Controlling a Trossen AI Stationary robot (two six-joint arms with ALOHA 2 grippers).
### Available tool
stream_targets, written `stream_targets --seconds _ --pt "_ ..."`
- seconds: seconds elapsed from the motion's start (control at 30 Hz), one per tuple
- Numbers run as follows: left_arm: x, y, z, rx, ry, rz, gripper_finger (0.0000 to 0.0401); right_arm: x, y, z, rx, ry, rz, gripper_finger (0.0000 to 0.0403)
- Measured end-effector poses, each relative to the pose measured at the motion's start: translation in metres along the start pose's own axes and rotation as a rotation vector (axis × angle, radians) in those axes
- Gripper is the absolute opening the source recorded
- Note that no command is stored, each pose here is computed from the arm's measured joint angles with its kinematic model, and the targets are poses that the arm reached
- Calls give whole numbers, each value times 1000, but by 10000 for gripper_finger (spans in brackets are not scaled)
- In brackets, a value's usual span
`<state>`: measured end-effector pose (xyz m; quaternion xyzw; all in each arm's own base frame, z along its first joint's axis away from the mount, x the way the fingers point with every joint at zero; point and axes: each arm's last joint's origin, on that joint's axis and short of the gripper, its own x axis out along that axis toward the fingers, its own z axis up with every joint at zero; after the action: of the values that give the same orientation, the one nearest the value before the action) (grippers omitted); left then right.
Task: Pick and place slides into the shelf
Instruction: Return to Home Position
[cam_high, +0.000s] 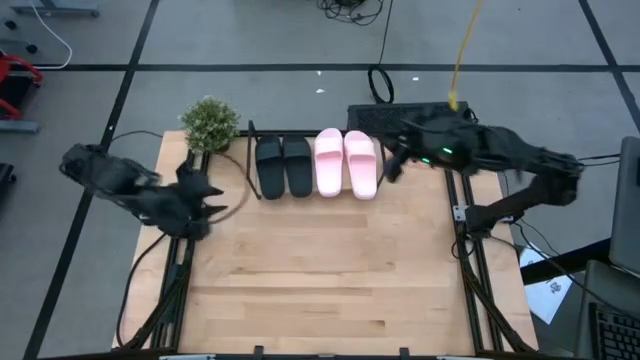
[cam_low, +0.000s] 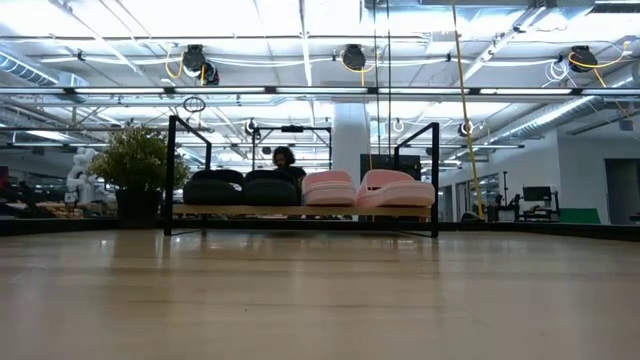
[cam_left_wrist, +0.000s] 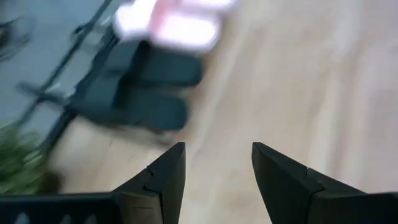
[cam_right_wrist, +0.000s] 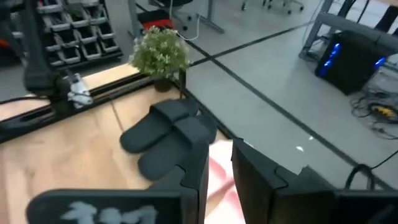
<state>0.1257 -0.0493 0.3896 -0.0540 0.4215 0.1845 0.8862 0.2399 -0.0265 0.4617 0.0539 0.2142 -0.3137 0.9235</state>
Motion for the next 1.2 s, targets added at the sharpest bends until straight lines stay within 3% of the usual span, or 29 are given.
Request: stream_targets --seconds 0.13,0.27,0.47,0.53,0.6,0.83,1.0,1.2 --pt "-27 5 -8 -23 -200 -230 182 -32 -11 -42 36 -10 81 59" --pt "-23 -12 -28 29 -362 -405 182 -49 -10 -97 84 -100 271 59" --pt "23 -55 -69 -43 -501 -469 182 -44 -3 -179 170 -305 519 59" --pt "34 -64 -76 -52 -547 -496 182 -36 -5 -202 181 -337 528 59" --pt "46 -67 -81 -56 -573 -487 182 -28 -12 -221 210 -344 467 59" --pt "67 -42 -79 -76 -612 -401 182 -30 -48 -236 229 -411 370 59" --pt "68 -7 -81 -39 -679 -437 182 -42 -70 -239 214 -461 373 59" --pt "76 18 -94 -58 -751 -457 182 -45 -75 -253 238 -348 528 59"
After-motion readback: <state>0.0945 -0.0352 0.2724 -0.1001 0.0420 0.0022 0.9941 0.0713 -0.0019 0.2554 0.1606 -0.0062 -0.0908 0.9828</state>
